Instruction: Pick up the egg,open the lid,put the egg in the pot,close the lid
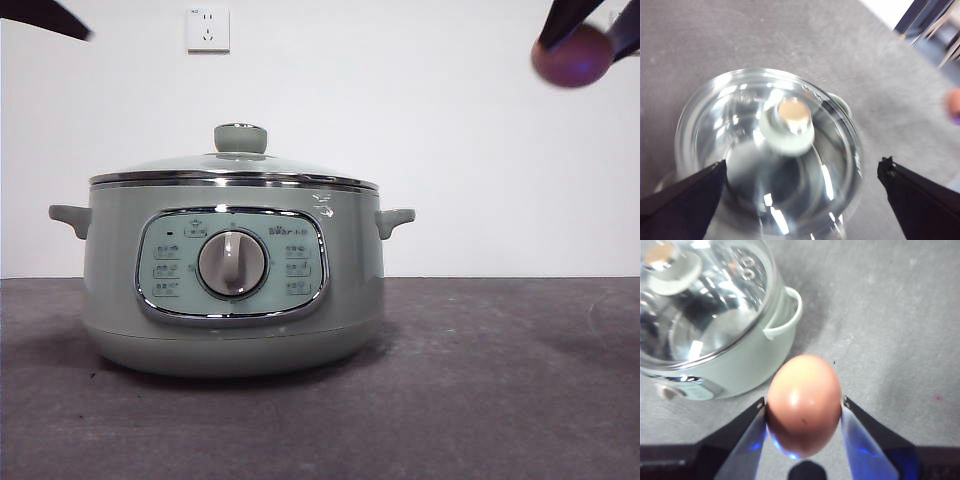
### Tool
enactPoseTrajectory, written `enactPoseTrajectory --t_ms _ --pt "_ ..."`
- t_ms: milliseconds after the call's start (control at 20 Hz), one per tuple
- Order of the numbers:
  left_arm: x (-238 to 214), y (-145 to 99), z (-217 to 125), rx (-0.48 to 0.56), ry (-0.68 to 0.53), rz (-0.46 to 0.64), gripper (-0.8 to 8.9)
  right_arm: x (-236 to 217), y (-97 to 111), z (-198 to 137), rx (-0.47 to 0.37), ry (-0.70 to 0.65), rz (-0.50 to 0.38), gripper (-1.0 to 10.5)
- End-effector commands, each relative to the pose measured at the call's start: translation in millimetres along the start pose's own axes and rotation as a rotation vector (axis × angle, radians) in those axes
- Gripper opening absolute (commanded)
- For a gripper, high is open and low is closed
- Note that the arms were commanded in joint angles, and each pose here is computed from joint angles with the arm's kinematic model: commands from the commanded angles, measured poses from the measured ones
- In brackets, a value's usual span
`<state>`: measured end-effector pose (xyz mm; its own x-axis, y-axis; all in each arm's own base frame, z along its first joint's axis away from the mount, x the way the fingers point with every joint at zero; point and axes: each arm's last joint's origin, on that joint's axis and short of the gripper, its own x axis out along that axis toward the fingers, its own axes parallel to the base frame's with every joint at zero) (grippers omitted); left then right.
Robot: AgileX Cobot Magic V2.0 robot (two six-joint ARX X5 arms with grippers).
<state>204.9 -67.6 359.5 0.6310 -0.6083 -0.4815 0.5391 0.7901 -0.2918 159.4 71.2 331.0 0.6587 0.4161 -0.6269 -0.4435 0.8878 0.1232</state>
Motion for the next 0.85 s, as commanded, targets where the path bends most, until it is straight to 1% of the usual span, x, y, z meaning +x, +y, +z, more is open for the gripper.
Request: enactPoseTrajectory --t_ms 50,200,300,400,550,700,750,800,850 --pt "27.6 -4.4 13.1 0.031 0.032 0.028 5.97 -10.5 1.5 -2.2 -0.012 -0.027 0.006 -0.2" --pt "66.7 -10.4 24.4 0.067 0.099 0.063 5.97 -16.9 2.1 -5.4 -0.012 -0.028 0.006 -0.2" --pt "90.0 -13.9 24.5 0.098 0.14 0.103 5.97 -17.2 2.1 -5.8 -0.011 -0.025 0.006 -0.2" --pt "110.7 -16.1 18.9 0.111 0.177 0.117 5.97 -17.2 2.1 -5.7 -0.012 -0.026 0.006 -0.2" --pt "128.7 -16.3 13.2 0.123 0.203 0.155 5.97 -17.1 2.1 -5.4 -0.012 -0.029 0.006 -0.2" --pt "134.9 -17.5 12.5 0.132 0.194 0.169 5.95 -17.1 2.1 -5.4 -0.012 -0.029 0.006 -0.2" --pt "136.1 -17.9 11.8 0.136 0.197 0.181 5.86 -17.1 2.1 -5.4 -0.013 -0.029 0.006 -0.2" --pt "137.5 -18.4 10.6 0.138 0.204 0.19 5.54 -17.1 2.1 -5.3 -0.013 -0.03 0.006 -0.2" --pt "139.5 -18.5 9.0 0.138 0.216 0.189 4.88 -17.1 2.1 -5.3 -0.013 -0.03 0.006 -0.2"
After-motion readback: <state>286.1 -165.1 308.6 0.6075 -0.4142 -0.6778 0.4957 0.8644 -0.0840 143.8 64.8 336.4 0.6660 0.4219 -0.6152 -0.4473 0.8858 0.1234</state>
